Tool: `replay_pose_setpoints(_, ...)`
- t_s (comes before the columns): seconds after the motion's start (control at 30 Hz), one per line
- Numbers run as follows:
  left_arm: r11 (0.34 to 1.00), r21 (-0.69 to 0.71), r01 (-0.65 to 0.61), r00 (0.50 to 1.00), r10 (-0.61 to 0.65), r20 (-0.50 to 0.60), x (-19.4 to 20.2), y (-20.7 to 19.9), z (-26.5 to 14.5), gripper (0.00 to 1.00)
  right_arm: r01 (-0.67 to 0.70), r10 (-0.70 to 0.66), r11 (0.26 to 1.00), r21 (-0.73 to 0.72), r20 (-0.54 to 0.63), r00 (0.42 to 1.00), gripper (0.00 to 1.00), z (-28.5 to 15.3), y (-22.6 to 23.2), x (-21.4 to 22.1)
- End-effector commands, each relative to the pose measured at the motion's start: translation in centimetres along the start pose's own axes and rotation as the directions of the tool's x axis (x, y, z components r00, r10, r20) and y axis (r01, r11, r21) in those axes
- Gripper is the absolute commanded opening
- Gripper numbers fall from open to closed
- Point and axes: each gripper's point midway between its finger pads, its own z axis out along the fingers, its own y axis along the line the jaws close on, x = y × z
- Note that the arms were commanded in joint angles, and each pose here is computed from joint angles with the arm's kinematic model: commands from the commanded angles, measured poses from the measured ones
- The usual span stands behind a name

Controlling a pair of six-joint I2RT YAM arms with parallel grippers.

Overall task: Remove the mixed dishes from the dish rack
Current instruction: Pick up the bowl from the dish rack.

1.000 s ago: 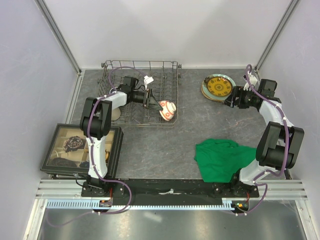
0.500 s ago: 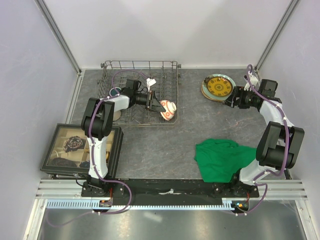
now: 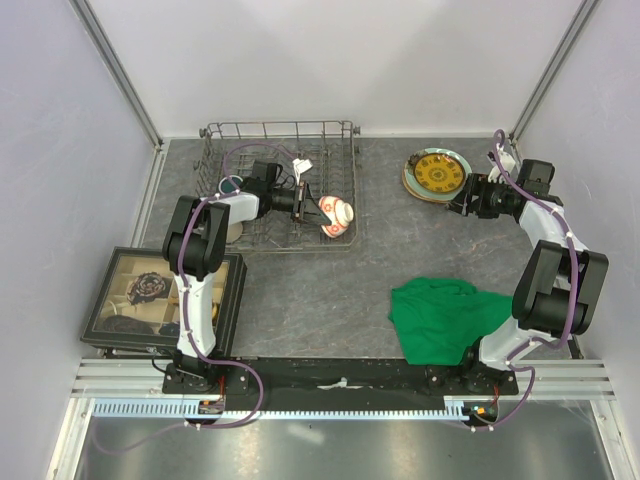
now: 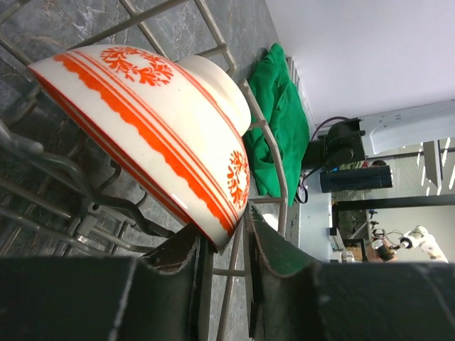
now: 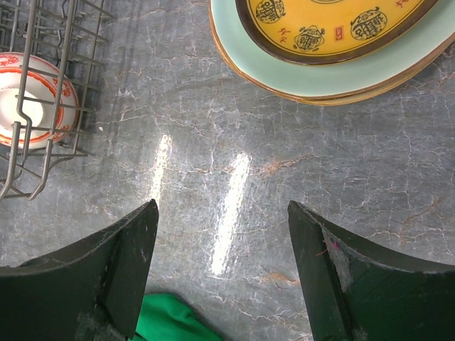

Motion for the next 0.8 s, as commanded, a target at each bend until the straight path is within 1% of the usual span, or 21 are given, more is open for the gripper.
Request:
replay_pose_setpoints(0.0,0.999,0.02,-0.047,0.999,0.047,0.014,-0.9,-1.3,-0.1,0.23,0.019,-0.018,0.999,-0.03,0.011,1.0,0.81,0.0,0.1,-0.3)
replay_pose_setpoints(0.17,0.997,0.045,-0.064,0.998,0.063,0.008,-1.0,-2.1,-0.3,0.15,0.017,-0.017,0.999,-0.034,0.008,1.0,0.81,0.1,0.1,-0.2)
replay_pose_setpoints(0.23,0.996,0.056,-0.07,0.998,0.069,0.006,-1.0,-2.5,-0.3,0.09,0.017,-0.016,0.999,-0.034,0.006,1.0,0.81,0.1,0.1,-0.1)
replay_pose_setpoints(0.37,0.993,0.072,-0.092,0.996,0.091,0.006,-1.2,-3.2,-0.6,0.02,0.015,-0.015,0.999,-0.036,0.005,1.0,0.81,0.2,0.0,-0.1)
replay_pose_setpoints(0.77,0.982,0.145,-0.123,0.992,0.125,-0.008,-1.3,-4.5,-1.0,0.02,0.005,-0.004,0.999,-0.042,0.002,1.0,0.81,0.1,-0.1,0.0)
